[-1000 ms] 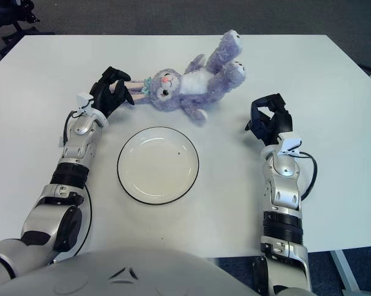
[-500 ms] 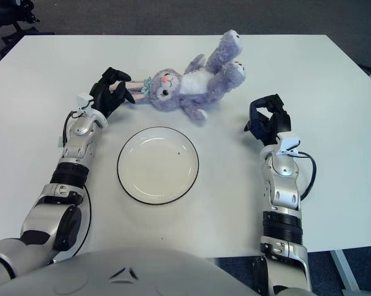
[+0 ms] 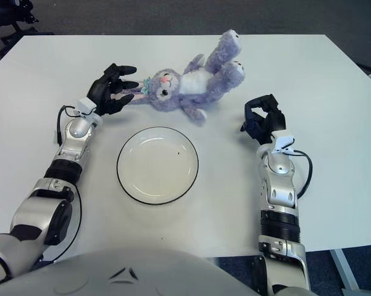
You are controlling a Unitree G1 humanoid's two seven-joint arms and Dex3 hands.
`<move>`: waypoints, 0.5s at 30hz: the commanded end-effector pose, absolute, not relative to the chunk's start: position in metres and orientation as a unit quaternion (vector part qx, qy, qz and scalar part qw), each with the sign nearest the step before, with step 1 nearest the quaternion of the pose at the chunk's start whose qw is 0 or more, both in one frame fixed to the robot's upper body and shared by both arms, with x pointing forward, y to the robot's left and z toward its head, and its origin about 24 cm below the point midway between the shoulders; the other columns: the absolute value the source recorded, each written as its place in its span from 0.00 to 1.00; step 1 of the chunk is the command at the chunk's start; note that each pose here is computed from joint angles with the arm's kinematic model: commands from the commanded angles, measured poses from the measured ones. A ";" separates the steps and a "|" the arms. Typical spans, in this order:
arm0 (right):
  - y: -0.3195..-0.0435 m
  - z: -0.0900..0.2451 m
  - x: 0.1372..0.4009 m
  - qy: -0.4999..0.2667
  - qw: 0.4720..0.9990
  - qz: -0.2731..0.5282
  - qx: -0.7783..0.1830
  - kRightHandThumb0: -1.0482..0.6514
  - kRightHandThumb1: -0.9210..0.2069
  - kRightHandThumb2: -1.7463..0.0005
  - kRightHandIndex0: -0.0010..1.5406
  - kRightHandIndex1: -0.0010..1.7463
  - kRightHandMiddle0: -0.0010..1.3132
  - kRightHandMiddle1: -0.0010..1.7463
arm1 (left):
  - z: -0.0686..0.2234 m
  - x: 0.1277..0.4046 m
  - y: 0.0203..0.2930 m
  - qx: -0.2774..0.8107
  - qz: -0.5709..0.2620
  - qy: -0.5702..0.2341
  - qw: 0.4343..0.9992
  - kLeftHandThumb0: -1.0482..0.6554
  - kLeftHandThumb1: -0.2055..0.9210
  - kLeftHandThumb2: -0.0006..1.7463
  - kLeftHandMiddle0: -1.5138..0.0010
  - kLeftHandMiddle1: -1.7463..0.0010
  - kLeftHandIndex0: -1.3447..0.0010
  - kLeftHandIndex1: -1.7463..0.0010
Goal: Put the doll into the plate.
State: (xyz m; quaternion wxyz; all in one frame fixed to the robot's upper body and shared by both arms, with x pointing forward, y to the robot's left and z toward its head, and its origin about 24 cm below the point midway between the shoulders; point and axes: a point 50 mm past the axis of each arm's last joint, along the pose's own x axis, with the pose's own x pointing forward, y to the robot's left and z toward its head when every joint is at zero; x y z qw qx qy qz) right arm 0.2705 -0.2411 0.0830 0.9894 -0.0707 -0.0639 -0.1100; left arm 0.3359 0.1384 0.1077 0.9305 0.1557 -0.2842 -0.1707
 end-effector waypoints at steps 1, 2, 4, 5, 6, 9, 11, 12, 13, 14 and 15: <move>-0.238 0.086 0.275 -0.068 0.990 -0.108 -0.068 0.41 0.05 0.68 0.58 0.98 0.20 0.99 | 0.128 0.343 0.135 0.177 -0.190 -0.330 0.908 0.31 1.00 0.04 0.72 1.00 0.74 0.76; -0.238 0.086 0.275 -0.068 0.990 -0.108 -0.068 0.41 0.05 0.68 0.58 0.98 0.20 0.99 | 0.128 0.343 0.135 0.177 -0.190 -0.331 0.907 0.31 1.00 0.04 0.72 1.00 0.74 0.77; -0.238 0.086 0.275 -0.068 0.990 -0.108 -0.068 0.41 0.05 0.68 0.58 0.98 0.20 0.99 | 0.128 0.344 0.135 0.177 -0.191 -0.333 0.906 0.31 1.00 0.04 0.73 1.00 0.75 0.77; -0.238 0.086 0.275 -0.068 0.990 -0.108 -0.068 0.41 0.05 0.68 0.58 0.98 0.20 0.99 | 0.128 0.344 0.135 0.177 -0.191 -0.334 0.906 0.31 1.00 0.04 0.73 1.00 0.75 0.77; -0.238 0.086 0.275 -0.068 0.990 -0.108 -0.068 0.41 0.05 0.68 0.58 0.98 0.20 0.99 | 0.128 0.344 0.135 0.177 -0.192 -0.335 0.906 0.31 1.00 0.04 0.73 1.00 0.75 0.77; -0.237 0.086 0.276 -0.064 0.990 -0.105 -0.067 0.41 0.05 0.68 0.58 0.98 0.20 0.98 | 0.146 0.350 0.128 0.208 -0.201 -0.362 0.886 0.31 1.00 0.05 0.74 1.00 0.76 0.78; -0.237 0.086 0.277 -0.062 0.990 -0.104 -0.066 0.41 0.05 0.68 0.57 0.98 0.21 0.98 | 0.161 0.354 0.122 0.236 -0.211 -0.378 0.870 0.28 1.00 0.07 0.75 1.00 0.78 0.79; -0.237 0.086 0.277 -0.061 0.991 -0.103 -0.066 0.41 0.05 0.68 0.57 0.98 0.21 0.98 | 0.164 0.355 0.121 0.244 -0.213 -0.380 0.866 0.28 1.00 0.08 0.76 1.00 0.78 0.80; -0.237 0.086 0.277 -0.061 0.991 -0.102 -0.066 0.41 0.05 0.68 0.57 0.98 0.21 0.98 | 0.166 0.356 0.119 0.258 -0.217 -0.380 0.861 0.27 1.00 0.09 0.76 1.00 0.78 0.80; -0.237 0.086 0.278 -0.061 0.991 -0.102 -0.066 0.41 0.05 0.68 0.57 0.98 0.21 0.98 | 0.169 0.357 0.118 0.272 -0.221 -0.381 0.856 0.26 1.00 0.09 0.77 1.00 0.79 0.81; -0.237 0.086 0.278 -0.060 0.991 -0.101 -0.066 0.41 0.05 0.68 0.57 0.98 0.21 0.98 | 0.171 0.357 0.117 0.280 -0.223 -0.381 0.852 0.25 1.00 0.10 0.77 1.00 0.79 0.81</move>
